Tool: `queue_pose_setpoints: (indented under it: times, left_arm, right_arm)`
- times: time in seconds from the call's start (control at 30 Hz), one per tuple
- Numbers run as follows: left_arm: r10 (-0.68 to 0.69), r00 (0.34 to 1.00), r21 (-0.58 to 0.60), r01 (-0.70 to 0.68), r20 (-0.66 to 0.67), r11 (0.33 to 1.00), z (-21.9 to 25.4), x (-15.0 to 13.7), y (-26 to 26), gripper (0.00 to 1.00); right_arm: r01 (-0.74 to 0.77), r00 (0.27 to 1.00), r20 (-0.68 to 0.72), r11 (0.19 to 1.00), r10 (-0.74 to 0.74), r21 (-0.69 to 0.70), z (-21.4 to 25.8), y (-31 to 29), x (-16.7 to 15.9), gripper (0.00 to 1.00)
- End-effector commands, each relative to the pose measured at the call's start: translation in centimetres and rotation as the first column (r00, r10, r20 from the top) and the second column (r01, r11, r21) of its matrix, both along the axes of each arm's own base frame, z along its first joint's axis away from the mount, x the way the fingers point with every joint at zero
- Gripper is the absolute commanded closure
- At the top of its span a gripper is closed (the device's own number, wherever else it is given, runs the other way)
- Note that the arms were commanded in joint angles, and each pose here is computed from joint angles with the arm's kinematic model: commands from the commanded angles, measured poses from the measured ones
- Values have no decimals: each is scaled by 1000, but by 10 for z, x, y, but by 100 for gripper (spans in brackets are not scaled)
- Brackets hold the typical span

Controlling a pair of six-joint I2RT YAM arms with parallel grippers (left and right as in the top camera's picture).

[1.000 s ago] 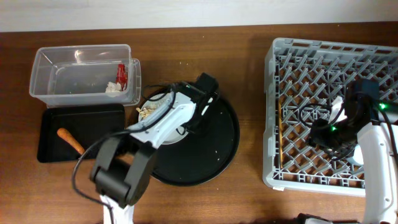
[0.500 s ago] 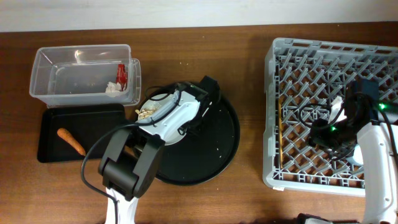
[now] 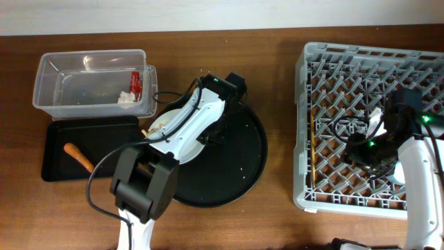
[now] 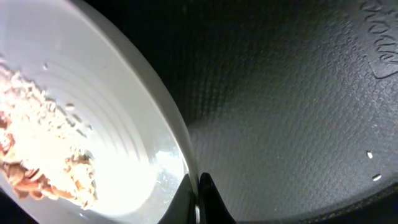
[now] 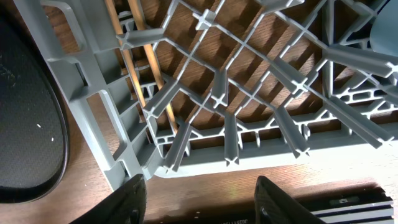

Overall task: Sort waste into correct bins and load items into the dishwasher rack
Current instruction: 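Grasp the white plate edge with the left gripper and lift, then tilt the plate over the black tray to dump rice and shells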

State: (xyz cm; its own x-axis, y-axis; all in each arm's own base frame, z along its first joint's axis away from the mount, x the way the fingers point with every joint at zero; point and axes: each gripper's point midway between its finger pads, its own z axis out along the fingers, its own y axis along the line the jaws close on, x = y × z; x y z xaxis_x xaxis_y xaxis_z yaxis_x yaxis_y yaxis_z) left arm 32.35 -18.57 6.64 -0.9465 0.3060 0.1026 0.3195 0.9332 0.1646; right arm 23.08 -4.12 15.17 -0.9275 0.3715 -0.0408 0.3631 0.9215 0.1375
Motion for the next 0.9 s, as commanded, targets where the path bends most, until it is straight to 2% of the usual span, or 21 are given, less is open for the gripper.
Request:
queue_pose_setpoints:
  times: [0.0,0.13,0.33,0.53,0.63,0.73,0.8,0.87]
  left_arm:
    - [51,994,-16,-49,99,999,44,2,9,100]
    - [130,983,9,-132,127,991,68,0,40,100]
    - [324,935,-7,-327,147,945,94,10,114,100]
    - [417,903,9,-420,101,907,79,8,166,100]
    - [387,921,-119,-379,48,918,55,17,168,100]
    - [335,942,-248,-322,12,914,50,22,163,99]
    - [280,960,-406,-264,-20,875,54,24,157,100]
    - [253,967,-553,-232,-40,800,63,24,154,99]
  right_arm:
    - [-5,1000,10,1000,5,-10,2,0,-1,44]
    - [-4,1000,8,1000,5,-16,2,-1,-1,44]
    - [-5,1000,9,1000,5,-17,2,-1,-1,44]
    - [-5,1000,11,1000,5,-17,2,-1,-1,45]
    - [-5,1000,10,1000,5,-18,2,-1,-1,44]
    - [-5,1000,10,1000,5,-18,2,-1,-1,44]
    - [-5,1000,10,1000,5,-19,2,-1,-1,44]
    - [-3,1000,3,1000,3,-31,2,-3,-2,44]
